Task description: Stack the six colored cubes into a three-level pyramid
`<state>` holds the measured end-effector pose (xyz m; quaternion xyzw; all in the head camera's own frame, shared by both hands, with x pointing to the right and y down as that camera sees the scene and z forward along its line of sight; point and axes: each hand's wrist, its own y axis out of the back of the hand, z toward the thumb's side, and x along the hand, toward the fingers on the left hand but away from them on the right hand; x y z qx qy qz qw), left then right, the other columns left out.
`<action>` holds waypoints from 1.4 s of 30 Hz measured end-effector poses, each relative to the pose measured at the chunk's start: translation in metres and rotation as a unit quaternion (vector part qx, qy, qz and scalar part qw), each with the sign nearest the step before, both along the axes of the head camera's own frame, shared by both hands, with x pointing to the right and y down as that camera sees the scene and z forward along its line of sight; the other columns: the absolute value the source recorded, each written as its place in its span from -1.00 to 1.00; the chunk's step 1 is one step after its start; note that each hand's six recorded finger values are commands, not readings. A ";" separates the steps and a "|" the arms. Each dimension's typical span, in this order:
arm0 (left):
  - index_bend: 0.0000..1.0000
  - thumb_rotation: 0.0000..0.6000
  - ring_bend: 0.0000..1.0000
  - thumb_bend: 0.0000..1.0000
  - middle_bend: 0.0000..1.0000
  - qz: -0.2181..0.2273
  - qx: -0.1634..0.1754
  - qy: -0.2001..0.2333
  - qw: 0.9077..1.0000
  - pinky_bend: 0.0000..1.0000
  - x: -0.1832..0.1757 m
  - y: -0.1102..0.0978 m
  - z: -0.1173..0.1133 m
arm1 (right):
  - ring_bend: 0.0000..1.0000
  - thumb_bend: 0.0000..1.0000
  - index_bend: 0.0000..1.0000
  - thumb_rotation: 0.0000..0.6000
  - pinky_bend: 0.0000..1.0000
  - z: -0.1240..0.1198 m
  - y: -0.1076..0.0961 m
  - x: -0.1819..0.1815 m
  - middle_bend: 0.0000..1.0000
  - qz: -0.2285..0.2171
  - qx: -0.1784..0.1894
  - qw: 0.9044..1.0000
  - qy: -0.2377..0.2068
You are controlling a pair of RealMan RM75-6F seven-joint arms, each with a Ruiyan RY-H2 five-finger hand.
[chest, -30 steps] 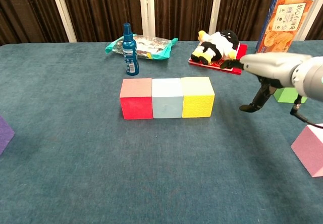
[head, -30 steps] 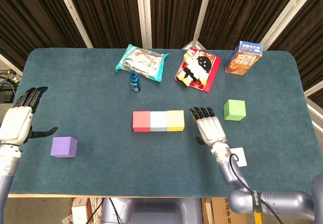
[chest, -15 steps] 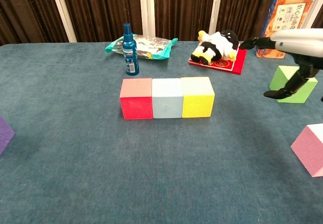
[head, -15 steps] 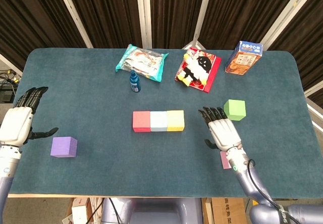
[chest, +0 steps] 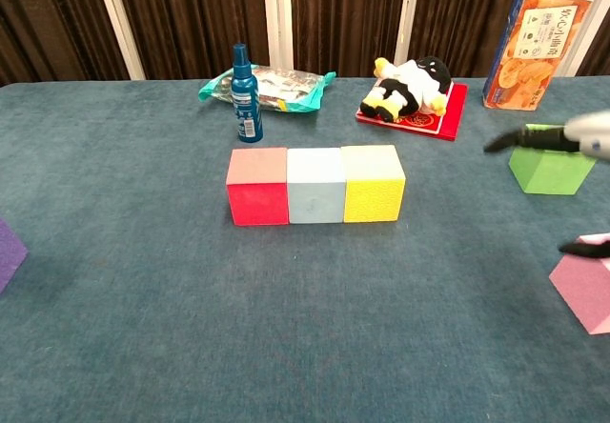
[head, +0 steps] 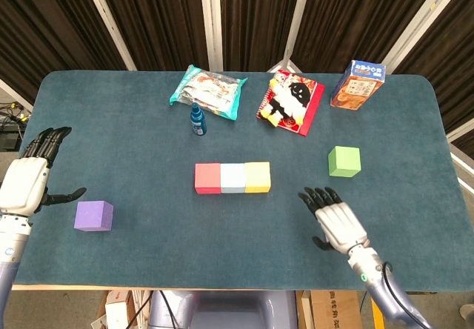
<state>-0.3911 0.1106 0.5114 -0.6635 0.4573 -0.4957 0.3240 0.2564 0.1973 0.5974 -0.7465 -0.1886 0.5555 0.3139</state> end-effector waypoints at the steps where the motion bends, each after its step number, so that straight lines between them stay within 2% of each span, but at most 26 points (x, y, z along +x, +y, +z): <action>1: -1.00 1.00 -0.93 -0.72 -0.89 0.000 0.001 0.000 1.000 -0.78 0.000 0.000 0.000 | -1.00 -0.36 -1.00 1.00 -1.00 0.002 0.004 0.002 -1.00 -0.006 -0.006 1.000 0.005; 8: -1.00 1.00 -0.93 -0.72 -0.89 0.001 0.000 -0.001 1.000 -0.78 0.000 0.000 0.000 | -1.00 -0.36 -1.00 1.00 -1.00 0.014 0.019 0.016 -1.00 -0.026 -0.026 0.999 0.036; 20: -1.00 1.00 -0.93 -0.72 -0.89 -0.001 0.001 -0.001 1.000 -0.78 -0.002 0.000 0.000 | -1.00 -0.36 -1.00 1.00 -1.00 0.021 0.016 0.041 -1.00 -0.024 -0.023 0.996 0.081; 34: -1.00 1.00 -0.93 -0.72 -0.89 -0.001 0.001 0.003 1.000 -0.78 -0.001 0.000 -0.002 | -1.00 -0.36 -1.00 1.00 -1.00 0.023 0.020 0.051 -1.00 -0.022 -0.035 0.995 0.092; 42: -1.00 1.00 -0.93 -0.72 -0.89 0.001 0.000 0.003 1.000 -0.78 0.000 0.000 -0.001 | -1.00 -0.36 -1.00 1.00 -1.00 0.016 0.026 0.050 -1.00 -0.017 -0.040 0.995 0.086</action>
